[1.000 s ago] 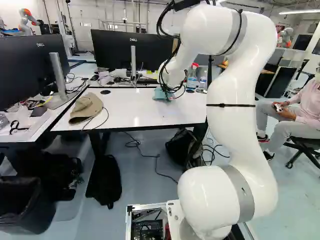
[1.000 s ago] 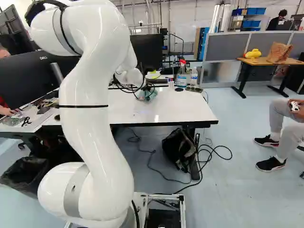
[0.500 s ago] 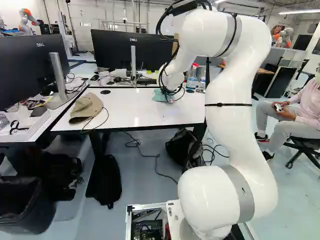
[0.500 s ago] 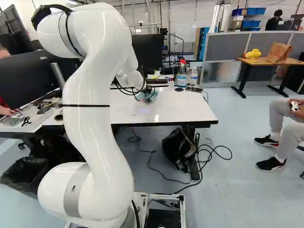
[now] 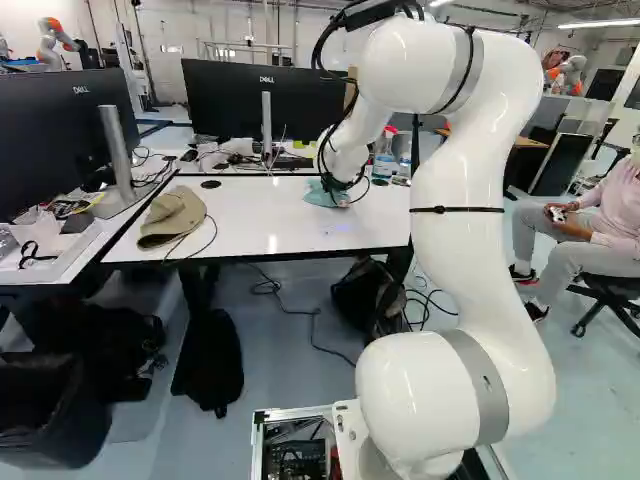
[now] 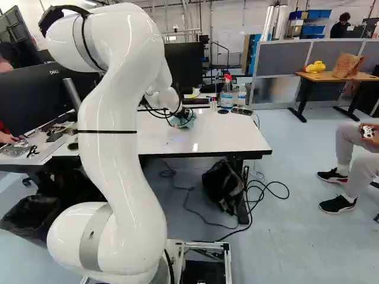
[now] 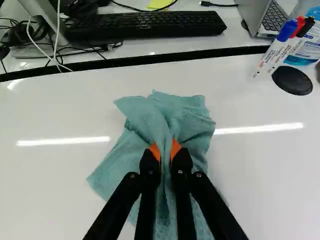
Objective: Clean the table with the green towel
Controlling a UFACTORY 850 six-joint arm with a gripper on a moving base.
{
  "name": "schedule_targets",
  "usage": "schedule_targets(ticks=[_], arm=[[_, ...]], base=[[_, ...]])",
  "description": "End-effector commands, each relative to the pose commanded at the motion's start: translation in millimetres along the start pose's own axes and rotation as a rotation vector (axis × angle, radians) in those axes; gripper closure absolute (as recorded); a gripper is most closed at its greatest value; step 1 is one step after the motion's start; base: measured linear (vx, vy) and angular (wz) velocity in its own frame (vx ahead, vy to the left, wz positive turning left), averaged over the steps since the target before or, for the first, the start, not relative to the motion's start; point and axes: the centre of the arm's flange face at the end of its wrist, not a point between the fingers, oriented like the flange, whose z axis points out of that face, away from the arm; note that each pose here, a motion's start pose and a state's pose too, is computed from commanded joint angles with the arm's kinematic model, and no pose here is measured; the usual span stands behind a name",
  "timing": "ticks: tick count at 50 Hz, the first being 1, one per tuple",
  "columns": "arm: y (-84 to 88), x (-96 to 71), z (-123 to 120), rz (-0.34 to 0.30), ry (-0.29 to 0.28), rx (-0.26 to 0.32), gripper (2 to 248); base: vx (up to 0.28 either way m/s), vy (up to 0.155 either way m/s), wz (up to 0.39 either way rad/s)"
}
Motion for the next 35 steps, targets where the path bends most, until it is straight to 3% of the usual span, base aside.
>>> schedule_targets(ticks=[35], arm=[[52.3,15.5,18,0.055,0.022,-0.057,209]], base=[[0.000,0.000,0.000]])
